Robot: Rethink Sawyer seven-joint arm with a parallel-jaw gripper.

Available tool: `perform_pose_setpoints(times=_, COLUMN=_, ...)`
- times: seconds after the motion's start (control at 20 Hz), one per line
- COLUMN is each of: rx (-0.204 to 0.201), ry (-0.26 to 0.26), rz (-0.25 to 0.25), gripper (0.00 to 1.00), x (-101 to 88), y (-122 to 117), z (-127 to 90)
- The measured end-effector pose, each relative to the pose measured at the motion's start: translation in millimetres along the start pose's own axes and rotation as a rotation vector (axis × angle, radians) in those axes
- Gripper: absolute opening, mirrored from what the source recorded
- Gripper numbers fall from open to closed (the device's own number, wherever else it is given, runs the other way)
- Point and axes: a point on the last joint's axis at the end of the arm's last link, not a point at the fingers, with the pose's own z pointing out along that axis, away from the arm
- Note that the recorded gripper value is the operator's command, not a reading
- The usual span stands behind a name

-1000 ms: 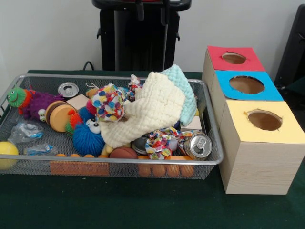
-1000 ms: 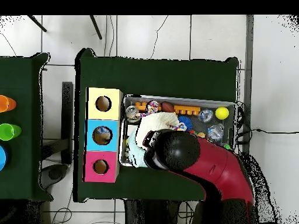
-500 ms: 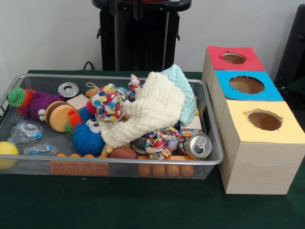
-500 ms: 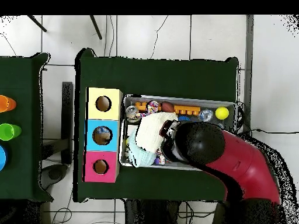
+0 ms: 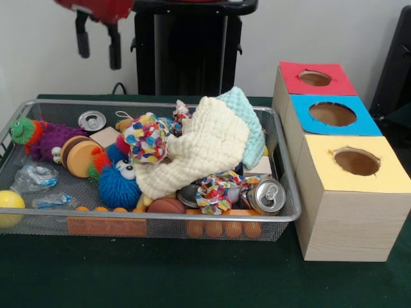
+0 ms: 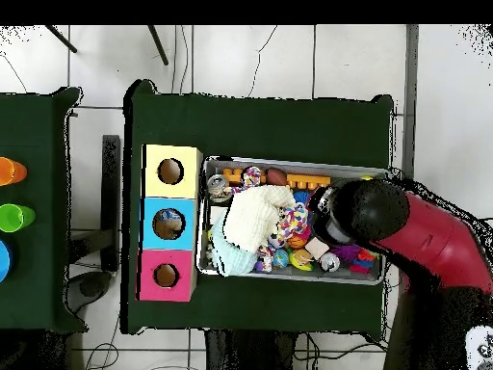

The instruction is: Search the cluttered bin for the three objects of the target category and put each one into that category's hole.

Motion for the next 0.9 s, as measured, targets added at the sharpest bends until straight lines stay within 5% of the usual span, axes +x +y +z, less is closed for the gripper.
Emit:
perform_pose_setpoints(times=0.45, rx=0.058, ry=0.016, rz=-0.018, gripper=1.0, x=-29.2, y=-26.3, z=49.4)
perform_pose_setpoints(times=0.9, rx=0.064, ry=0.003, rz=-0.023, gripper=1.0, x=-43.0, y=-28.2, z=57.3)
